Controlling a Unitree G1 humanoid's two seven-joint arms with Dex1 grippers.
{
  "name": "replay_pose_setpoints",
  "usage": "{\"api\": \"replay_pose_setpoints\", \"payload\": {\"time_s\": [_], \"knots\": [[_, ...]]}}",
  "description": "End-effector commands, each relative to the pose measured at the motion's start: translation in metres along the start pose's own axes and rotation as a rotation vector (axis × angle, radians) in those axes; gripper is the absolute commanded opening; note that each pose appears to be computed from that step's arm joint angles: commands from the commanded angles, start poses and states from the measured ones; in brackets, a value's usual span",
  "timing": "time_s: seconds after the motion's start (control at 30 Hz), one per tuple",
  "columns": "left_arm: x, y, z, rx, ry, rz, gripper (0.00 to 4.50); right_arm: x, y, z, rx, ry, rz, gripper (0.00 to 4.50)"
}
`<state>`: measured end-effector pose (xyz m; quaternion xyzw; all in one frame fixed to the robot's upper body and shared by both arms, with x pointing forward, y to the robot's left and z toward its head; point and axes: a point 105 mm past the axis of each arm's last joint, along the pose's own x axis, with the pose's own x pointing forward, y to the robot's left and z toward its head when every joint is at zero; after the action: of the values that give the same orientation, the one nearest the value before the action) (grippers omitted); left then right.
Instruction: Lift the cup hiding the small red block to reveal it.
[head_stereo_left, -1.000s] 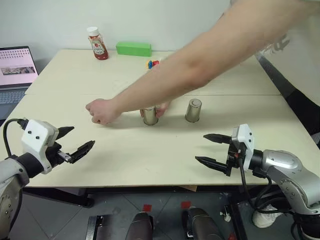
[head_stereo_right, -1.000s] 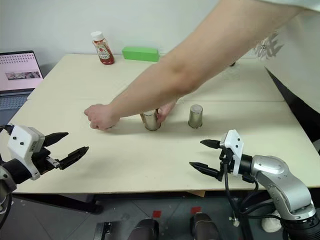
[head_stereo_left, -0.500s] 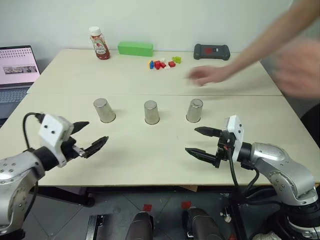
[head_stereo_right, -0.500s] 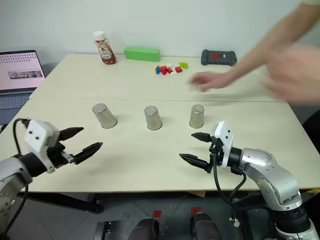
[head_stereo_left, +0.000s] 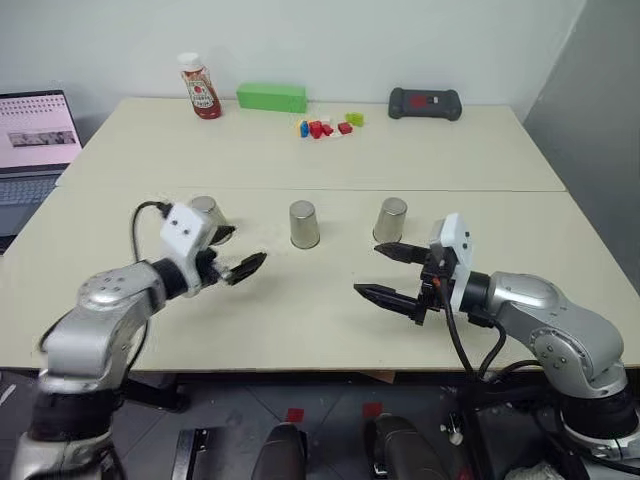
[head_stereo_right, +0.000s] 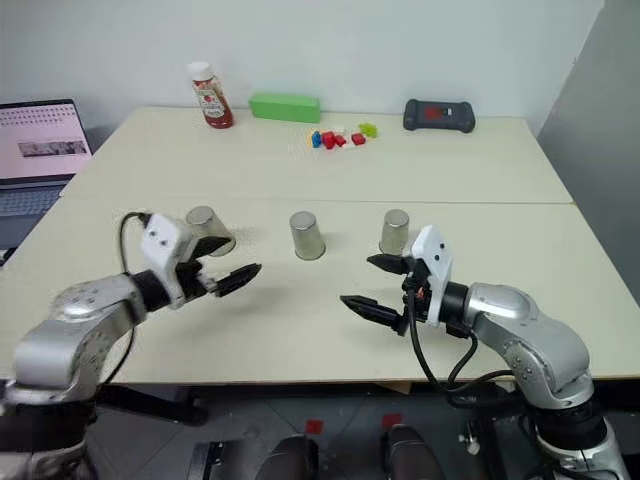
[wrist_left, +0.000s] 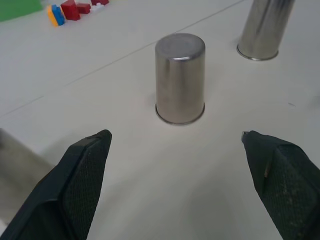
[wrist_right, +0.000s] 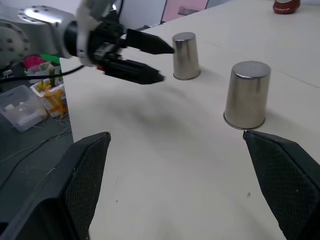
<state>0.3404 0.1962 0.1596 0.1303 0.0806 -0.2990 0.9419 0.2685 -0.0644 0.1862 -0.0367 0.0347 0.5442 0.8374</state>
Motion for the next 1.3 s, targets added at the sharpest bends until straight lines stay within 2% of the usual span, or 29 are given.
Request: {"api": "replay_pose_setpoints", "payload": {"time_s": [0.03,0.5,0.83,0.93,1.13,1.3], "knots": [[0.023,0.001,0.01,0.009,-0.022,-0.013,4.41,0.0,0.004,0.009,-0.014,-0.019,0.0,4.5],[0.094,0.012,0.023,0.07,-0.027,0.032,4.41,-0.003,0.011,0.003,0.009,-0.006,-0.018,4.5],[0.115,0.005,0.029,-0.008,-0.037,-0.002,4.41,-0.005,0.013,0.003,0.004,0.003,-0.013,4.5],[0.116,0.006,0.028,-0.014,-0.035,0.0,3.99,-0.005,0.012,0.004,0.001,0.004,-0.015,4.5],[0.115,0.008,0.03,-0.037,-0.05,-0.003,2.76,-0.005,0.012,0.004,0.001,0.002,-0.013,4.5],[0.109,-0.003,0.05,-0.011,-0.151,-0.071,2.71,-0.004,0.013,0.004,-0.01,0.006,-0.003,4.5]]}}
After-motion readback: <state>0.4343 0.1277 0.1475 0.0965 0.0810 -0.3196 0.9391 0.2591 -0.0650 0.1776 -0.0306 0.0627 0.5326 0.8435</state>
